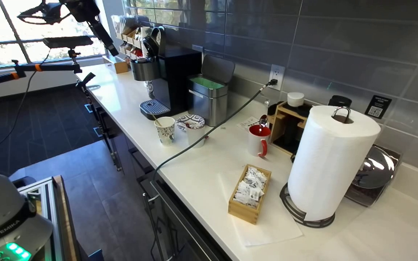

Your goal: Remove the white container from the coffee making machine and put it on the counter

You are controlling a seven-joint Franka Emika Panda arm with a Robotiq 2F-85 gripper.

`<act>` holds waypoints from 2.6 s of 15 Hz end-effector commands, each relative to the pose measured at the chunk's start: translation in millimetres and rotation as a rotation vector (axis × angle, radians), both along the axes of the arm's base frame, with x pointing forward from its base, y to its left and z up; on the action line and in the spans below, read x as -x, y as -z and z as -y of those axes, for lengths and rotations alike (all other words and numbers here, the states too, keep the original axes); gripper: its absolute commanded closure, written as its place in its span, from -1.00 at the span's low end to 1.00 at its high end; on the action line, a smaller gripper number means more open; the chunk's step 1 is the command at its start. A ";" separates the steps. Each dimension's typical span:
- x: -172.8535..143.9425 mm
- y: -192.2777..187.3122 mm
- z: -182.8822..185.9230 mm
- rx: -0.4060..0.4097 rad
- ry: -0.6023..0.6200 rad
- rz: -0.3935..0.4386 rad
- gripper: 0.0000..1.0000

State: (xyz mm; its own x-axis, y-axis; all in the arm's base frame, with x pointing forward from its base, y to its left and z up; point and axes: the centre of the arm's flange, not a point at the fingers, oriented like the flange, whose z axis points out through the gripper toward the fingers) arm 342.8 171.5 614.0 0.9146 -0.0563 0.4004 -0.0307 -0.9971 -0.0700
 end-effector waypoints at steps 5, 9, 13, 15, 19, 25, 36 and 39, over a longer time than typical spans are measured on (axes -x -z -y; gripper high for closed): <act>2.2 8.4 -36.6 0.069 -0.029 -0.003 -1.00; 0.5 5.9 -30.6 0.060 -0.021 -0.001 -1.00; -48.4 0.6 -60.1 0.011 0.023 0.016 -1.00; -73.7 -1.6 -82.1 0.047 0.008 -0.031 -1.00; -120.1 -1.6 -140.4 0.116 -0.063 -0.051 -1.00; -146.6 7.5 -220.6 0.085 -0.075 0.000 -1.00; -132.1 10.0 -243.0 -0.014 -0.059 0.015 -1.00; -132.9 9.9 -242.5 -0.015 -0.058 0.016 -1.00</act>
